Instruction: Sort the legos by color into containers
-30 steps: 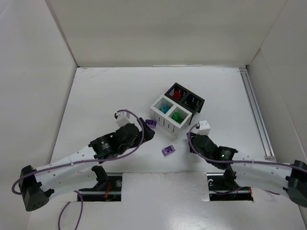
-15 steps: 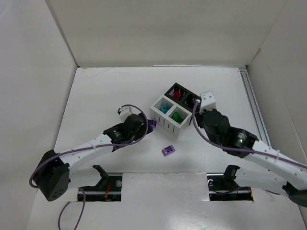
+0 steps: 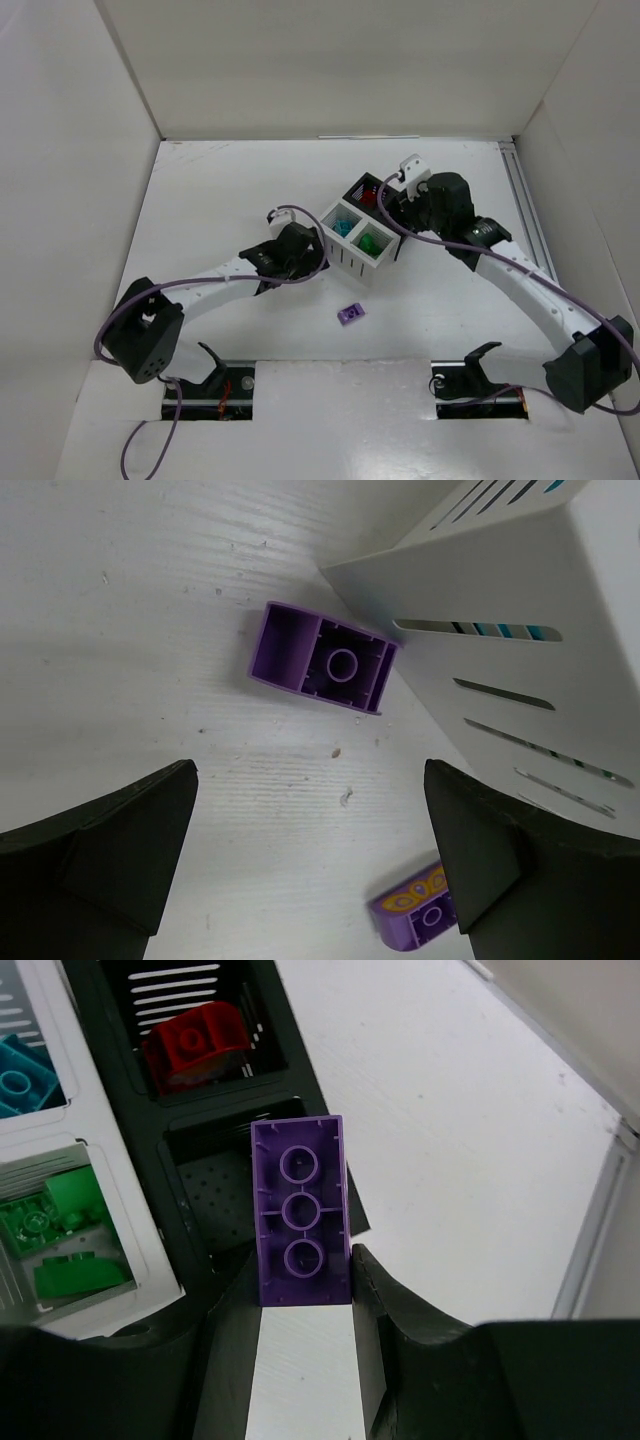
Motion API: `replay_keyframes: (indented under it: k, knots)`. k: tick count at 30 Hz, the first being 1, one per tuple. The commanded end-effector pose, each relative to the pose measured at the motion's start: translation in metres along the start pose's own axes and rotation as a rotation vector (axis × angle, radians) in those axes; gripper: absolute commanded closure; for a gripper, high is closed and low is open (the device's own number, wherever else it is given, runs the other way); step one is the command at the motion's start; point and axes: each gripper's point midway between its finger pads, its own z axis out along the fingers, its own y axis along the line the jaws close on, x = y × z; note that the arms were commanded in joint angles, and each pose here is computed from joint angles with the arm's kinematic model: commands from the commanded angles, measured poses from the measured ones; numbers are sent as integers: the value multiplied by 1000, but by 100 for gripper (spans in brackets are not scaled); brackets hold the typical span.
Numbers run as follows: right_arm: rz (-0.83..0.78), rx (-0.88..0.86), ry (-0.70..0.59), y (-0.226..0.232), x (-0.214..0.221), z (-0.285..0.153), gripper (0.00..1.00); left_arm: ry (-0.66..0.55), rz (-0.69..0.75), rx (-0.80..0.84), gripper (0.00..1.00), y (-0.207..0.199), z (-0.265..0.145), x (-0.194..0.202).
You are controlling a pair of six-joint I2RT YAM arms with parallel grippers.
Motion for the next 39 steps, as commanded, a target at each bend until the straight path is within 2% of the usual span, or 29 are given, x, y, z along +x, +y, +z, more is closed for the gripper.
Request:
replay_keyframes:
  k: [1, 5, 8, 9, 11, 13, 16, 22, 30, 39]
  knots:
    - [-32, -185, -138, 20, -30, 8, 78, -28, 55, 3, 6, -7, 0, -14]
    - [-35, -213, -115, 22, -20, 16, 75, -37, 94, -2, 6, -5, 2, -15]
    - [-33, -225, -86, 24, -12, 19, 59, -33, 139, 23, 6, -8, 6, -13]
    - [-34, -233, -66, 26, -5, 20, 47, -25, 156, 13, 6, -5, 9, -11]
    - [-34, -240, -49, 28, 0, 22, 35, -24, 189, 12, 6, -4, 12, -10]
    - [-35, -243, -40, 29, 2, 21, 27, -33, 213, 7, 6, -6, 17, -12]
    - [-29, -218, -57, 20, -2, 13, 21, -31, 250, 4, 6, -6, 22, -12]
    - [-23, -195, -94, 13, -4, -4, 20, -54, 281, 39, 9, -12, 30, -13]
    - [-23, -172, -73, 10, 9, -18, 20, -91, 310, 71, 13, -17, 38, -17]
    - [-15, -118, -101, -3, 9, -41, 18, -84, 336, 34, 32, -12, 51, -14]
